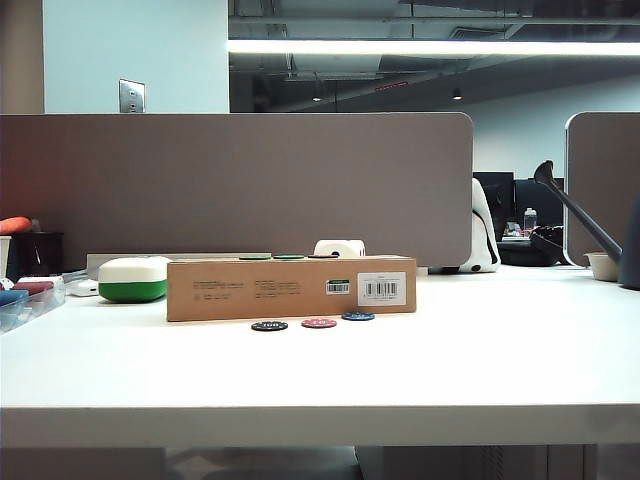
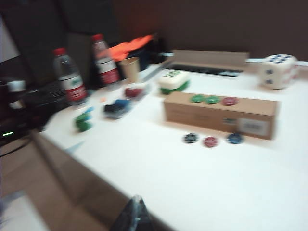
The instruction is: Push the chip, whose value equals the sum of all the chip values on the rectangular box, forward next to the box.
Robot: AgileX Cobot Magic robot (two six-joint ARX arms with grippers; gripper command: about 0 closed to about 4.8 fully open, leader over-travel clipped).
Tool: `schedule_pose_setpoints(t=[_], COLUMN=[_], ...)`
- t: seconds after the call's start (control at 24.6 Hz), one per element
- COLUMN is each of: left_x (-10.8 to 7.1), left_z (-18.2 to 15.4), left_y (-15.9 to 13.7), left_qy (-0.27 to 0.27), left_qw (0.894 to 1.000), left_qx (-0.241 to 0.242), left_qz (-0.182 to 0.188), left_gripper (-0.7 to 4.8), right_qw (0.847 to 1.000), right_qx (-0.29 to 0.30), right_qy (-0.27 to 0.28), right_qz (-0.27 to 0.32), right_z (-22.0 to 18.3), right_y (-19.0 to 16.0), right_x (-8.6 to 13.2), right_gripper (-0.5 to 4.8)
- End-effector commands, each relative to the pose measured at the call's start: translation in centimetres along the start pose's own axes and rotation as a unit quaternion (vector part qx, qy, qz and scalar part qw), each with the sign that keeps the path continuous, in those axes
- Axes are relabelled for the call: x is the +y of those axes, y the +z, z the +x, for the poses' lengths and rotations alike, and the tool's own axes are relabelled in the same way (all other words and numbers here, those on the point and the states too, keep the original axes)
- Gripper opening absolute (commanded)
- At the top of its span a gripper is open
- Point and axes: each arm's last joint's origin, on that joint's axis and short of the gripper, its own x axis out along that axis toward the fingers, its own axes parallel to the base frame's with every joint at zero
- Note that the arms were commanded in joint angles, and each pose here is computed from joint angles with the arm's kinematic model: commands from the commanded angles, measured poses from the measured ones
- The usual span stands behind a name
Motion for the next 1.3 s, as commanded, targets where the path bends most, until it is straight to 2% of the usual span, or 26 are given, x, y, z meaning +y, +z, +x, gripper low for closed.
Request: schedule_pose_setpoints(t=[0.04,0.16,0.28,0.53,0.89,1.02,1.3], left_x=[0.0,0.0,0.0,0.0,0.0,0.0,0.0], left_z=[0.0,0.0,0.0,0.0,0.0,0.0,0.0], left_y=[0.2,0.2,0.2,0.2,0.2,0.2,0.2], left_qy=[0.0,0.0,0.0,0.0,0.0,0.0,0.0], left_qw=[1.0,1.0,1.0,1.0,1.0,1.0,1.0], left_qx=[-0.006,-0.006,-0.006,-0.006,-0.006,-0.006,-0.006], left_qz=[-0.001,-0.001,-0.001,-0.001,-0.001,-0.001,-0.001], left_gripper=[-0.05,-0.05,-0.05,-0.05,-0.05,-0.05,-0.05], right_qw=[0.995,0.986,0.976,0.961,0.942,0.931,0.929], right_qx=[-0.066,-0.105,-0.131,-0.124,-0.126,-0.131,-0.137], right_qy=[-0.069,-0.126,-0.169,-0.245,-0.309,-0.341,-0.344], right_qz=[-0.019,-0.027,-0.034,-0.025,-0.016,-0.014,-0.016], right_z=[1.4,3.4,5.7,6.6,6.3,6.1,6.2], right_y=[0.1,-1.4,-4.8,-9.5,-11.3,-11.5,-11.4], right_x=[-1.0,-2.8,-5.7,-9.0,-10.0,-10.1,-9.9], right_gripper=[-0.06,-0.06,-0.06,-0.06,-0.06,-0.06,-0.06])
